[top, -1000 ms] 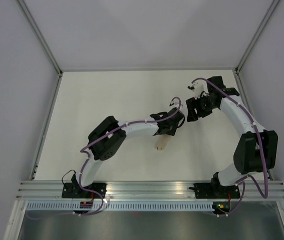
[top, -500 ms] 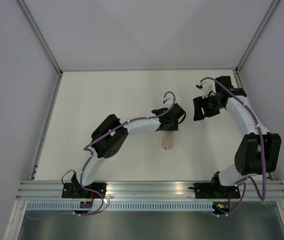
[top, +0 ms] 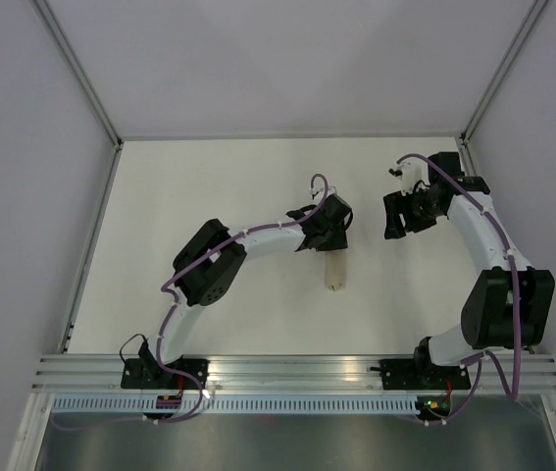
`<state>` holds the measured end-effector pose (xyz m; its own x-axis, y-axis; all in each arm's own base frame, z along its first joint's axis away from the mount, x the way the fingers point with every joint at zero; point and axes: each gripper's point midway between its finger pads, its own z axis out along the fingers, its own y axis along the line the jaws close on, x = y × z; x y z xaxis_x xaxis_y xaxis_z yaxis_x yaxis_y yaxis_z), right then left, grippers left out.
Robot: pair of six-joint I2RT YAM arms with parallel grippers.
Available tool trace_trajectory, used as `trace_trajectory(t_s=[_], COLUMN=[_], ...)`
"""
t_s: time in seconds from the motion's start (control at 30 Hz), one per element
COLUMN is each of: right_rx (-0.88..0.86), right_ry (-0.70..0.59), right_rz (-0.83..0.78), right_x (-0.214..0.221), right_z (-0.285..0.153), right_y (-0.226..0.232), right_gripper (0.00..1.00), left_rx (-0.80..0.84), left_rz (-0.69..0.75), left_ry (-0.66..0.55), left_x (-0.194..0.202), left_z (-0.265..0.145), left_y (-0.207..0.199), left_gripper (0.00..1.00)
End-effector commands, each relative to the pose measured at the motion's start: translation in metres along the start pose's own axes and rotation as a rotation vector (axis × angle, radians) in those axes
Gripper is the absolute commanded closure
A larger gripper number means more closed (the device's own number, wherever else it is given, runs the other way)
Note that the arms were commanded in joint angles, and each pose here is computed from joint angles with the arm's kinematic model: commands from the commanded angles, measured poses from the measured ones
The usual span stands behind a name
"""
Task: Fold the napkin, place the utensils inside, and roll it up
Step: Roll the napkin at the center of the board.
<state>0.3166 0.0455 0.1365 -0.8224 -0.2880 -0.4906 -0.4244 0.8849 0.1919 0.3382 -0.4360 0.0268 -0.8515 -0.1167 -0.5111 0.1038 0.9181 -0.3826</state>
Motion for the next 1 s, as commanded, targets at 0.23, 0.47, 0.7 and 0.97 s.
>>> trace_trajectory(t_s=[0.23,0.47,0.7,0.97], right_rx=[-0.072,-0.235,-0.357,-0.38], right_ry=[-0.005,0.005,-0.007,-0.038], right_rz=[-0.001,0.063,0.123,0.243], right_x=[0.004,-0.006,-0.019,-0.039], right_z=[0.007,0.035,0.07,0.102], right_y=[0.011,0.024,0.026,0.018], right_gripper=[0.3,0.3,0.3,0.3], left_rx=[0.076,0.12,0.158,0.178], left_rz=[-0.054,-0.067,-0.08,-0.125], left_ry=[0.168,0.207,0.219,0.235], left_x=[0.04,0.047,0.05,0.053], left_z=[0.007,0.01,0.012,0.015], left_y=[0.02,0.022,0.019,0.021], left_gripper=[0.62,0.67,0.69,0.7])
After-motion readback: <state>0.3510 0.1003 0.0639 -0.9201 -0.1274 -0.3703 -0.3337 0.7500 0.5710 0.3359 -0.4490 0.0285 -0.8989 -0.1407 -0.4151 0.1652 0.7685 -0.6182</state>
